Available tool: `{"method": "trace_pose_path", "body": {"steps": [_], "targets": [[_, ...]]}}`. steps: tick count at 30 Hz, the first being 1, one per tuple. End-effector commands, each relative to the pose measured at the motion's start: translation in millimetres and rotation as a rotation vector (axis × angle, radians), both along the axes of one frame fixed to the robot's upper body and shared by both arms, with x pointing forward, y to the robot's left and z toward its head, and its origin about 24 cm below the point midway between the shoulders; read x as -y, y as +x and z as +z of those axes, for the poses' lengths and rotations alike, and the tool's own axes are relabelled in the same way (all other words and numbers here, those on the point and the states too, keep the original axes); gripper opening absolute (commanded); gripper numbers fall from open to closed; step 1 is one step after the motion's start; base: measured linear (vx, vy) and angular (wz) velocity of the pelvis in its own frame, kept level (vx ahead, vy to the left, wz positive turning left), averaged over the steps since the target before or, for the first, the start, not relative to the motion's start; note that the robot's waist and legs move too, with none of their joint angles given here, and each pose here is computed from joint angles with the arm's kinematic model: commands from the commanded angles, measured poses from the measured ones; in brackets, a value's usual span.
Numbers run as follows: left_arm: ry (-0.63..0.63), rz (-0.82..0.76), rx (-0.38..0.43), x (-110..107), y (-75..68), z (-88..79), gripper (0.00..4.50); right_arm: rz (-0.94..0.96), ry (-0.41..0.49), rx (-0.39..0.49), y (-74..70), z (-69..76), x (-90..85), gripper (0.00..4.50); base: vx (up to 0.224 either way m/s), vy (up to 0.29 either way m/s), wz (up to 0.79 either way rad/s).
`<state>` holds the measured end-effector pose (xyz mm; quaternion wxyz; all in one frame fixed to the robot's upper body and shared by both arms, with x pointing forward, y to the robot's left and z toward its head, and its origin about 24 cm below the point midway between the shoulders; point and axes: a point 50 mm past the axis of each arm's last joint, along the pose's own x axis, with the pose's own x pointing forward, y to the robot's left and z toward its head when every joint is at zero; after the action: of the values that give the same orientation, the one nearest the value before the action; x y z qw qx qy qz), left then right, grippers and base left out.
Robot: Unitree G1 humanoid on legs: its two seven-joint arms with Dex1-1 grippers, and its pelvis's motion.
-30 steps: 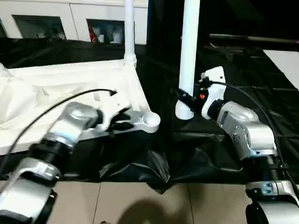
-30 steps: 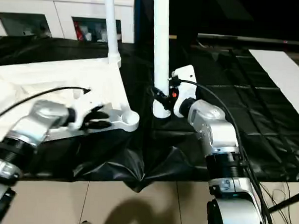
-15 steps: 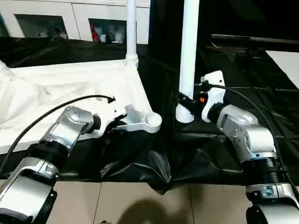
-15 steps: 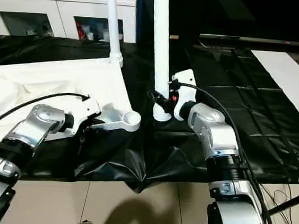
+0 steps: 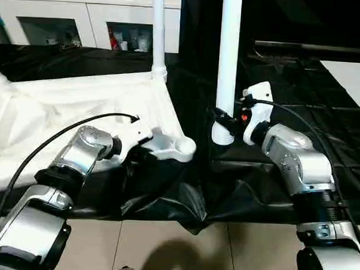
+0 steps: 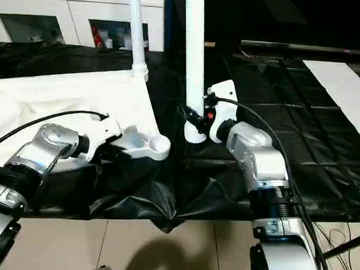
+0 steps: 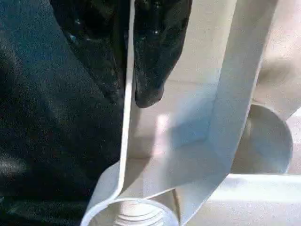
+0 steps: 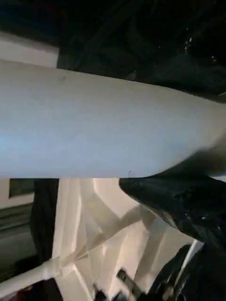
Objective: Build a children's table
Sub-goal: Rotate table base, then insert table leg to table base
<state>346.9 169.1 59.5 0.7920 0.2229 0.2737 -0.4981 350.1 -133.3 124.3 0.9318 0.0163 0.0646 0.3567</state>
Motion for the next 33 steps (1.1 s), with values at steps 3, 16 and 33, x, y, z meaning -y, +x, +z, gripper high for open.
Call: {"method": "trace_pose_path", "body": {"steps": [3,16,33], "targets": [[-0.024,0.032,-0.035,5.9,0.1,1.8,0.01,0.174,0.117,-0.014,-11.8,8.8,-13.5,1.86,0.000,0.000,0.00],[-0.148,0.002,0.028,21.7,-9.8,0.4,0.00,0.094,0.111,-0.021,1.1,-21.8,-33.3,1.85,0.000,0.000,0.00],[-0.175,-0.033,0.034,22.2,-26.5,-3.7,0.00,0.060,0.160,-0.100,3.0,-56.2,-34.9,1.85,0.000,0.000,0.00]]}}
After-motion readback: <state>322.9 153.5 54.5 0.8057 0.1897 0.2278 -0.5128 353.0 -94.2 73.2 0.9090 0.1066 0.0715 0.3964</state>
